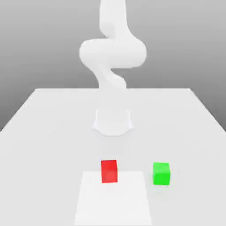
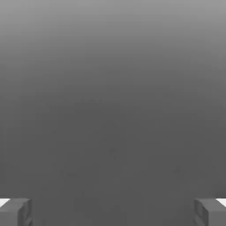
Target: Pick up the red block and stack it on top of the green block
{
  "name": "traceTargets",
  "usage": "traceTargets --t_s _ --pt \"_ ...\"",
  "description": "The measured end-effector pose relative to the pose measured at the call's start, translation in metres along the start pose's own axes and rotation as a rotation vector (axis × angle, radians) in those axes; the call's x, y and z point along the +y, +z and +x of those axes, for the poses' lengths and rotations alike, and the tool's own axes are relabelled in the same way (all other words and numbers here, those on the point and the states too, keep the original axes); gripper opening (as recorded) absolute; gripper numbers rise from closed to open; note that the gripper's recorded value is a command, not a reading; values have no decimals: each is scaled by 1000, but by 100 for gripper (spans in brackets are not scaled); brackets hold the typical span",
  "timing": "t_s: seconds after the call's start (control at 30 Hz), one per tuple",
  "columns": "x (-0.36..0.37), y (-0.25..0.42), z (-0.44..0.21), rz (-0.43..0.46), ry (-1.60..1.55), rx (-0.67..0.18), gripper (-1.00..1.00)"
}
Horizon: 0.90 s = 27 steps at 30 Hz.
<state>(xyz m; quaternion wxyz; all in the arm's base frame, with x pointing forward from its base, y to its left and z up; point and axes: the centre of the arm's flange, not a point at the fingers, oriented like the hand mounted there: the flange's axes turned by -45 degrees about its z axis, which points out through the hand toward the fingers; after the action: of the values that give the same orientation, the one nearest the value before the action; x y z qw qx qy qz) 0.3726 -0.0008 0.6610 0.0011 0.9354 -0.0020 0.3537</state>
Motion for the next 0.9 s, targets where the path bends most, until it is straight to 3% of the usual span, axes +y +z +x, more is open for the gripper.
traceTargets --t_s 0.27,0.57,0.77,0.8,0.9 --pt "5 177 -100 -2 -40 -296 0" --pt "11 304 -302 27 -79 -664 0" --pt "11 352 -367 32 -85 -722 0" --pt "11 356 -373 32 -85 -722 -100" --pt "11 356 -373 33 -85 -722 -100"
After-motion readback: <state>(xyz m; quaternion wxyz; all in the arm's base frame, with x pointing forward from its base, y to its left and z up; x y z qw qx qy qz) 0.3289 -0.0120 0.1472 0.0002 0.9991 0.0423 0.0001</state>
